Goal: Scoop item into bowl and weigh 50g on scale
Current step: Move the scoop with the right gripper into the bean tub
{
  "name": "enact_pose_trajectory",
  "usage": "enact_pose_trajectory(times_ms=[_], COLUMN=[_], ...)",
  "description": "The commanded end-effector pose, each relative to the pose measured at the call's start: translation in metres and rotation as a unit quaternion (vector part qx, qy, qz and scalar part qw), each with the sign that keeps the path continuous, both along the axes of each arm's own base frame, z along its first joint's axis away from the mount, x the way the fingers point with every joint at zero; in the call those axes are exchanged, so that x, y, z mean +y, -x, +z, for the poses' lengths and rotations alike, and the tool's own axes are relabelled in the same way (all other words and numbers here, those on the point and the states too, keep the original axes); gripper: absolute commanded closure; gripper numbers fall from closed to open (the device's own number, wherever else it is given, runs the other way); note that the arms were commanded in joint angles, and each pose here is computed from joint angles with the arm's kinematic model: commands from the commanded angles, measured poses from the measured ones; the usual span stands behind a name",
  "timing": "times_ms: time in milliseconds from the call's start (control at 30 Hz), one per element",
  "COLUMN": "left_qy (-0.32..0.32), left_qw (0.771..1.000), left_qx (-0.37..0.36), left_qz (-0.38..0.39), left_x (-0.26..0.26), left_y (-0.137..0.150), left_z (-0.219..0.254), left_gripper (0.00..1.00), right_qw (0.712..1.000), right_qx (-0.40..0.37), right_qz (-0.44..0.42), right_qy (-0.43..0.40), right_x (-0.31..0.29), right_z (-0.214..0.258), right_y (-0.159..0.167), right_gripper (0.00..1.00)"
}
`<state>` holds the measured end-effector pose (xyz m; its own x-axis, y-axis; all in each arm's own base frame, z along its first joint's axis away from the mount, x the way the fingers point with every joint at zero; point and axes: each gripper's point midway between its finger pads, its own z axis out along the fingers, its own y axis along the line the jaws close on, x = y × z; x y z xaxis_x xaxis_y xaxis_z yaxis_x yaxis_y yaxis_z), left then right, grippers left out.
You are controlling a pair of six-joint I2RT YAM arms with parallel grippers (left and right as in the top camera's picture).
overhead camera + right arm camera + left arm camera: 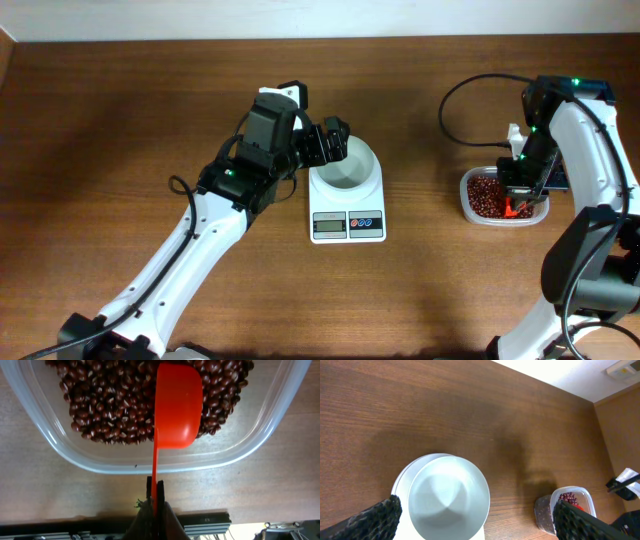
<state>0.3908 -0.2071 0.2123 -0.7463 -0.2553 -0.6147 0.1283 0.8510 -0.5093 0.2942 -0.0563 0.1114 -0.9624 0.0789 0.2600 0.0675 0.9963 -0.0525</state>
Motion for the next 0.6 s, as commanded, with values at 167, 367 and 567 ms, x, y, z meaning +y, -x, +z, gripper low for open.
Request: enact_pose_trajectory(times_ms=[167, 367, 567], left_qy=[-0.008, -0.008, -0.008], left_qw=[1.0, 1.0, 1.0], left_qx=[-0.014, -0.014, -0.013], left_qz=[-0.001, -0.001, -0.001], left_x=[0.002, 0.002, 0.002], left_y=[-0.003, -0.003, -0.003], left_z=[0.007, 0.007, 0.007], left_gripper=[0.01, 0.01, 0.01], right_qw=[1.0, 1.0, 0.992], right_qx=[-0.008, -0.012, -0.126], right_qz=[0.007, 0.003, -0.007], right_qy=[0.016, 0.009, -0.016], right_x=[-0.008, -0.005, 0.006], right_z=[-0.005, -0.003, 0.083], right_y=[-0.004, -0.006, -0.032], right_gripper=[0.59, 0.2, 0.18])
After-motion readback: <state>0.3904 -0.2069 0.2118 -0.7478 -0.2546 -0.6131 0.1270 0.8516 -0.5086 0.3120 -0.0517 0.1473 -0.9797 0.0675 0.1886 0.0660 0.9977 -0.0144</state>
